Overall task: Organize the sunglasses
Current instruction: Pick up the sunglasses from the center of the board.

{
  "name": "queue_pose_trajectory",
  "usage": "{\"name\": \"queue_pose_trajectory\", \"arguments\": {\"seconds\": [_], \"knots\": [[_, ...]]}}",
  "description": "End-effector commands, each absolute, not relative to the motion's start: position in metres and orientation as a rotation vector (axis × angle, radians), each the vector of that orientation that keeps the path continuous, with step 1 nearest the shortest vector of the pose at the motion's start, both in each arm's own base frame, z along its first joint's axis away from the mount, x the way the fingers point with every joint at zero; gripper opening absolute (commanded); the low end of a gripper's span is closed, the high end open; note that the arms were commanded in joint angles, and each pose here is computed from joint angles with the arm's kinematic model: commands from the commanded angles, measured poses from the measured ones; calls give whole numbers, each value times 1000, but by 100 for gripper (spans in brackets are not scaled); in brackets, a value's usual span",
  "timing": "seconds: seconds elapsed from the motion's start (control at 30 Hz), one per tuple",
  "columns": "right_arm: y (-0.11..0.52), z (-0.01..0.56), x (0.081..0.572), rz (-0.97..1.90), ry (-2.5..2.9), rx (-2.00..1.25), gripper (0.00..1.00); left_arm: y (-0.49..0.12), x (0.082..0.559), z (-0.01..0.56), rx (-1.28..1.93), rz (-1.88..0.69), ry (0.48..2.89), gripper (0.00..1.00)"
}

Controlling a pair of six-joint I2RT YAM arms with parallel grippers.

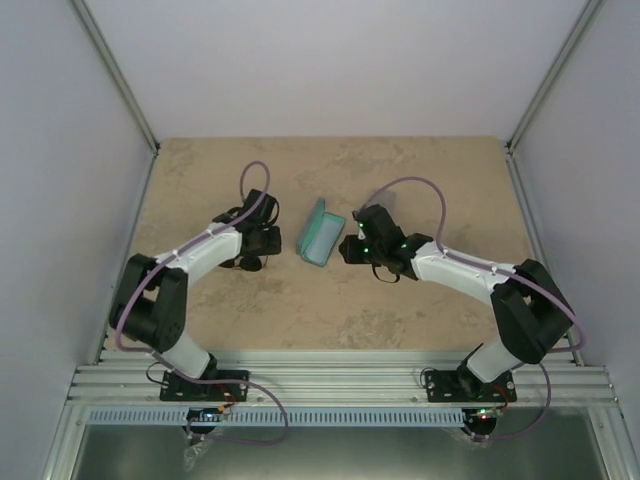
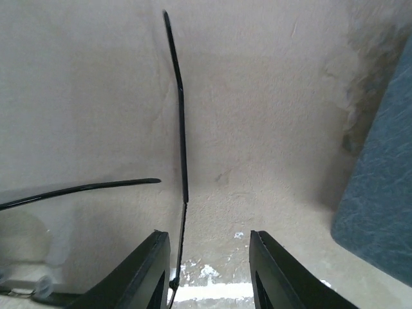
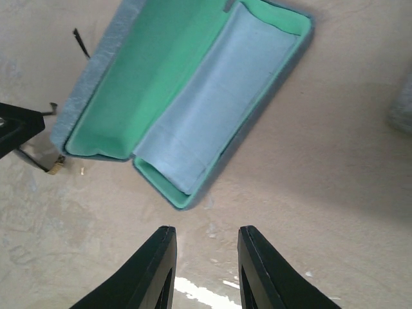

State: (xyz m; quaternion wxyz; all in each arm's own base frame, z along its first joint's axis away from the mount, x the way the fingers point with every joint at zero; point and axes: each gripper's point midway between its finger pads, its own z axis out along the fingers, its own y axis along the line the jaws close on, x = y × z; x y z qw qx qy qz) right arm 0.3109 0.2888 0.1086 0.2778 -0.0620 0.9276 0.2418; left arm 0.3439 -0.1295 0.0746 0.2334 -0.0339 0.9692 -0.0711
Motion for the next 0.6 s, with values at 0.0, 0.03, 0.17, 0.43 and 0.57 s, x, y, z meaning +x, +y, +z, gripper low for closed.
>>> {"name": "queue_pose_trajectory", "arguments": {"seconds": [0.0, 0.03, 0.17, 0.43, 0.57], "knots": [[279, 111, 315, 655, 2447, -165, 28, -132, 339, 56, -7, -96, 2753, 36], [278, 111, 315, 657, 2446, -162, 28, -132, 339, 51, -5, -80, 2768, 36], [271, 110, 314, 656, 2440, -151, 28, -128, 342, 42, -3, -21, 2791, 36], [266, 113, 313, 660, 2431, -132, 28, -131, 344, 23, 35, -2, 2845, 25], [266, 116, 313, 664, 2428, -130, 28, -126, 346, 20, 35, 53, 2850, 19]]}}
